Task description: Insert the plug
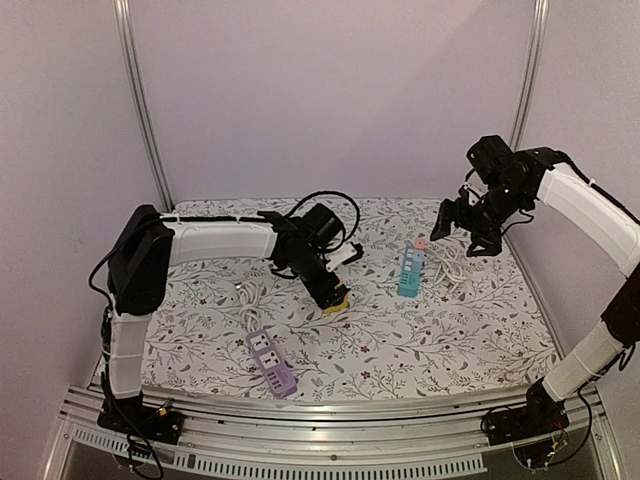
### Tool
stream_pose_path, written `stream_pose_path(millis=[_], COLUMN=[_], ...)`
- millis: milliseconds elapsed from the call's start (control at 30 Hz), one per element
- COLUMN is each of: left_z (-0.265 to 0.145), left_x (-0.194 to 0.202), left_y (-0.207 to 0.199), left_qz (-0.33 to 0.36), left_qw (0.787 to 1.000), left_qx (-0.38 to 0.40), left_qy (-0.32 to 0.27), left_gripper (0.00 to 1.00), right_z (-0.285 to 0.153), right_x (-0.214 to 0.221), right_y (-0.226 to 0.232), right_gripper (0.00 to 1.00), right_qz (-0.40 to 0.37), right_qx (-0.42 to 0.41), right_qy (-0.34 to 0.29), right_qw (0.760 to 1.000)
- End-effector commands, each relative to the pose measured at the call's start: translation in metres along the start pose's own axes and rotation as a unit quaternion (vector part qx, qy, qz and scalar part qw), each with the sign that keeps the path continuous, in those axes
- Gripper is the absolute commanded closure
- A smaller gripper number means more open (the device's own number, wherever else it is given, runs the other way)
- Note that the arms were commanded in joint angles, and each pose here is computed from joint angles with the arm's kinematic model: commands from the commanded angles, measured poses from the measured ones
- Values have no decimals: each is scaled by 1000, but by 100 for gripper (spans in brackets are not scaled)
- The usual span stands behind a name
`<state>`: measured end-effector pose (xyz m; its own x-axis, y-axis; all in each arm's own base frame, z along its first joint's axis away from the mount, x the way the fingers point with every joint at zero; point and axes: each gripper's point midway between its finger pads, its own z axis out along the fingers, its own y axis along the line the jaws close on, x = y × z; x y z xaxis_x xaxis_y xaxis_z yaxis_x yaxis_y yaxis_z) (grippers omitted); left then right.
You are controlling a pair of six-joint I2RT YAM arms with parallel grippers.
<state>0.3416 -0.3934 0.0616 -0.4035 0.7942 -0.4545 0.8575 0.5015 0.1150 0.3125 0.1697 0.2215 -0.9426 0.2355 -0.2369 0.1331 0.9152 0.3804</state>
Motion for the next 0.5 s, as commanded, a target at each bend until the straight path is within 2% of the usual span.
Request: stream_pose_path(millis=[0,100,167,300,400,467], left_z=[13,17,15,6,1,-8], left_x=[2,3,0,-5,-2,-5], left_y=[6,7,7,5,1,0], left_qz=[-1,4,6,11,20,19], left_qw=[1000,1000,1000,1000,1000,1000], left_qx=[-13,-13,-12,-8,2,4], left_qy=[13,17,15,10,15,10], left_gripper=[5,11,19,61,80,84], right_z=[-8,-9,-9,-7,-5,-4], right_x=[7,8,8,8,6,4], right_y=[0,0,1,2,5,8], right_gripper=[7,7,7,7,8,8], right_qz=[-3,-4,-5,-7,-9,-10], right_qx=[-8,-8,-10,-13,-18,-22], right_qy=[1,2,3,5,4,3], right_qw=[1000,1000,1000,1000,1000,1000])
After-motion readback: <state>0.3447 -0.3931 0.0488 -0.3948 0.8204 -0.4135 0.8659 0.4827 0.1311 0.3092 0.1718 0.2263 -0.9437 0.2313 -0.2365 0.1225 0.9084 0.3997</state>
